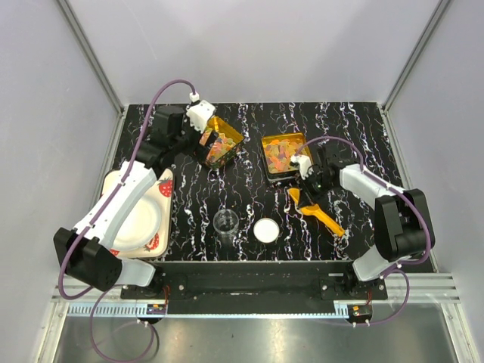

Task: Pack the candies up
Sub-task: Pick up the spatula from the center of the board.

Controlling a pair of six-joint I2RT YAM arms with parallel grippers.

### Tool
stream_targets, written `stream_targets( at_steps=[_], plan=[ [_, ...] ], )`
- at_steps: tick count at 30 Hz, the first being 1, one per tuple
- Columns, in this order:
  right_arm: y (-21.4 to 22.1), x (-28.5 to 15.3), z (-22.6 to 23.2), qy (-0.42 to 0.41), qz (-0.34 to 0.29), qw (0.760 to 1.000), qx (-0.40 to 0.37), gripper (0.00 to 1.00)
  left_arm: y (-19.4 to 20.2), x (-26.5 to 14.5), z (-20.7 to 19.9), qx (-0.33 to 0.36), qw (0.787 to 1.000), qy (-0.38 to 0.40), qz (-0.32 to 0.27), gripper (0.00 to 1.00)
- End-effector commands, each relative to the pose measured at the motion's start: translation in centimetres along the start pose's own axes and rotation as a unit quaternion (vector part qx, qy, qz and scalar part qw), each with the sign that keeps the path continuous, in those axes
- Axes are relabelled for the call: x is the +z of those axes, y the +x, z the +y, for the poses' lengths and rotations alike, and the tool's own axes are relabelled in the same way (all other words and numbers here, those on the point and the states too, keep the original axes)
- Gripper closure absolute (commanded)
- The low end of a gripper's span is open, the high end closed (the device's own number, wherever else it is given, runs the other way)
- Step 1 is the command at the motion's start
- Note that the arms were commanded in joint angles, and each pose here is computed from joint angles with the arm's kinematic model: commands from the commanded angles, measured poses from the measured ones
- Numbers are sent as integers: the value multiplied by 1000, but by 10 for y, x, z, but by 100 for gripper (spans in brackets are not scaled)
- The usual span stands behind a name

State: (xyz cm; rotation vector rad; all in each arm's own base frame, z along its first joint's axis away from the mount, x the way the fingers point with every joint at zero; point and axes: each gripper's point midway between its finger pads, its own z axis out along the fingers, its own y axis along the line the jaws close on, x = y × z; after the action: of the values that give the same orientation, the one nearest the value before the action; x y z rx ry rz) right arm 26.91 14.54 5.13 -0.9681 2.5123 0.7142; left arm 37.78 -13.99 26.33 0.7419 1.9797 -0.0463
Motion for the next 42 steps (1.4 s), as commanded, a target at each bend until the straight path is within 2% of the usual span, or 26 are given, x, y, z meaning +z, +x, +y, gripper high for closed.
stream_targets(
  at_steps=[1, 6, 11, 15, 21, 24, 25, 28, 35, 42],
  plan=[
    [-21, -15, -3, 26, -9, 999, -43, 100, -8, -10, 1, -5, 1000, -9, -19, 1],
    [-28, -22, 6, 22, -13, 997, -75, 100, 0, -4, -11, -11, 1000, 17, -12, 1],
    [-29, -21, 9, 29, -20, 993, -108, 100, 1, 7, -41, -22, 995, 96, -15, 1],
    [-40, -31, 13, 61, -51, 985, -154, 100, -7, 20, -65, -43, 985, 170, -6, 1],
    [-79, -67, 20, 136, -127, 957, -222, 100, -29, 18, -107, -111, 946, 306, 10, 1],
    [-96, -85, 27, 165, -160, 941, -250, 100, -39, 18, -125, -148, 919, 366, 16, 1],
    [-99, -88, 27, 171, -164, 937, -255, 100, -41, 17, -134, -159, 903, 398, 18, 1],
    [-113, -96, 33, 189, -179, 926, -272, 100, -55, 12, -143, -179, 881, 438, 11, 1],
    [-141, -97, 40, 250, -189, 899, -306, 100, -64, 24, -147, -230, 863, 449, 32, 1],
    [-163, -89, 72, 251, -211, 879, -347, 100, -57, 34, -154, -245, 859, 447, 44, 1]
  ],
)
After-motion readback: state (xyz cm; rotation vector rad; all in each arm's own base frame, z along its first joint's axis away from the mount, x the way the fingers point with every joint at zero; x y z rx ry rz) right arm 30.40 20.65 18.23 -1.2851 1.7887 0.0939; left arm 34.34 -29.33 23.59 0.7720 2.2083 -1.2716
